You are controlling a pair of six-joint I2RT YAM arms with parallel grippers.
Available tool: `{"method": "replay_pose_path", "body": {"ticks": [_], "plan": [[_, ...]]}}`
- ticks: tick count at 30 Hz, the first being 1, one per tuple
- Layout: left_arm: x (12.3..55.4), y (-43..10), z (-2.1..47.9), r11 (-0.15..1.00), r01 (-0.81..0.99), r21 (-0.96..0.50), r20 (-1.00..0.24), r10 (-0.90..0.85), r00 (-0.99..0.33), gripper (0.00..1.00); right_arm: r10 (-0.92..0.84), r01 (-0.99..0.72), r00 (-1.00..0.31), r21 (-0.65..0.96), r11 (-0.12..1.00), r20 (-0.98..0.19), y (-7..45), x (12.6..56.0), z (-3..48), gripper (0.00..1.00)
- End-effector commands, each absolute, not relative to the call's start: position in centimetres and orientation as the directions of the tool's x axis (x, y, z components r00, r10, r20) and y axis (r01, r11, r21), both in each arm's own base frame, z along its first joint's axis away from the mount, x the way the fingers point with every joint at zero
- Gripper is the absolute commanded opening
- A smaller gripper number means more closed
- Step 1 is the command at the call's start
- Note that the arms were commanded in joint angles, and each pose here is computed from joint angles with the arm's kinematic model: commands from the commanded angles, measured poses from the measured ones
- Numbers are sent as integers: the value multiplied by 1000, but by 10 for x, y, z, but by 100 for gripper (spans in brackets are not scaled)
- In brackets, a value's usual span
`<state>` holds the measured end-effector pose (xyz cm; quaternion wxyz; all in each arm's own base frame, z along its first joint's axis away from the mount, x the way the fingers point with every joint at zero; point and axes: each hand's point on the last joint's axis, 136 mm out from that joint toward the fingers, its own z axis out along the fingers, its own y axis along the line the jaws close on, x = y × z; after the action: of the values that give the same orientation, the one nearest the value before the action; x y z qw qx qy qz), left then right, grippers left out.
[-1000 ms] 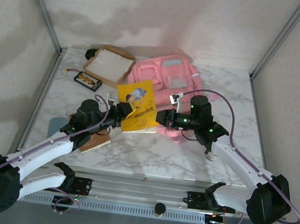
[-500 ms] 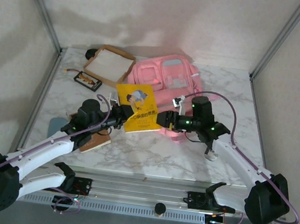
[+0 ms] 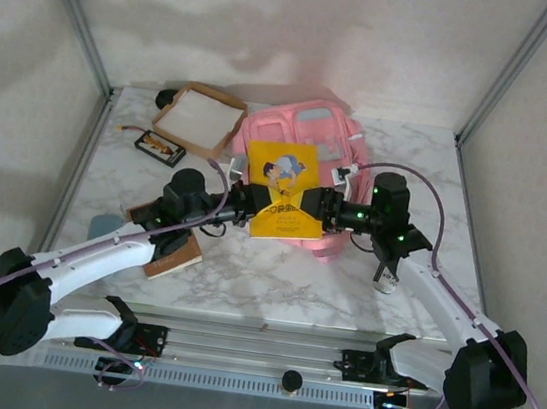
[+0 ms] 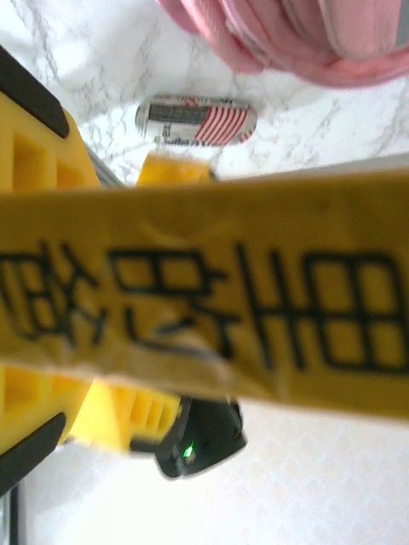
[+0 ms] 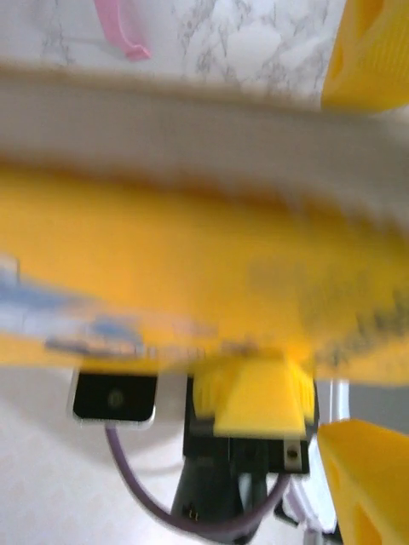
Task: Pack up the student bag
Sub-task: Pass the book, then open the student bag at the center of the table.
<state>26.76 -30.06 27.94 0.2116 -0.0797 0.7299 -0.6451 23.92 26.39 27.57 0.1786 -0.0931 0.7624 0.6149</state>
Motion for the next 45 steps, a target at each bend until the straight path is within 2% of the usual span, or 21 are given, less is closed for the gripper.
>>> {"method": "replay_pose_path", "body": {"ticks": [1,4,6,9,11,12,16,17,20,25,34,45], "plan": [[278,-303,293,207,244,-947,-309,-399,-863,0,84,-410,-900,895,176,-429,261,231,298,74],[282,-308,288,237,254,-938,-330,-379,-864,0,87,-400,-901,892,211,-424,258,232,289,58],[283,-310,284,250,256,-934,-337,-379,-862,0,101,-389,-900,887,251,-423,254,235,283,40],[287,-311,278,285,260,-923,-356,-369,-858,0,126,-389,-891,876,286,-437,249,242,283,19],[290,-312,278,310,280,-908,-385,-358,-851,7,145,-391,-880,863,319,-453,244,247,283,5],[292,-313,277,331,286,-899,-398,-348,-849,16,156,-391,-874,858,334,-459,240,249,283,0],[306,-314,285,457,389,-800,-539,-263,-800,55,213,-371,-858,851,371,-467,222,261,286,0],[313,-311,283,523,408,-749,-585,-231,-778,59,236,-352,-854,849,393,-463,213,266,285,0],[337,-301,273,688,462,-559,-707,-104,-700,62,304,-290,-831,829,477,-466,183,279,279,0],[359,-306,243,765,569,-301,-783,142,-605,64,431,-137,-781,797,589,-453,124,296,261,0],[375,-357,158,668,741,68,-657,588,-471,67,576,40,-692,773,633,-435,55,302,236,0],[394,-390,90,596,787,161,-535,723,-438,72,626,88,-667,791,606,-405,36,300,219,0]]}}
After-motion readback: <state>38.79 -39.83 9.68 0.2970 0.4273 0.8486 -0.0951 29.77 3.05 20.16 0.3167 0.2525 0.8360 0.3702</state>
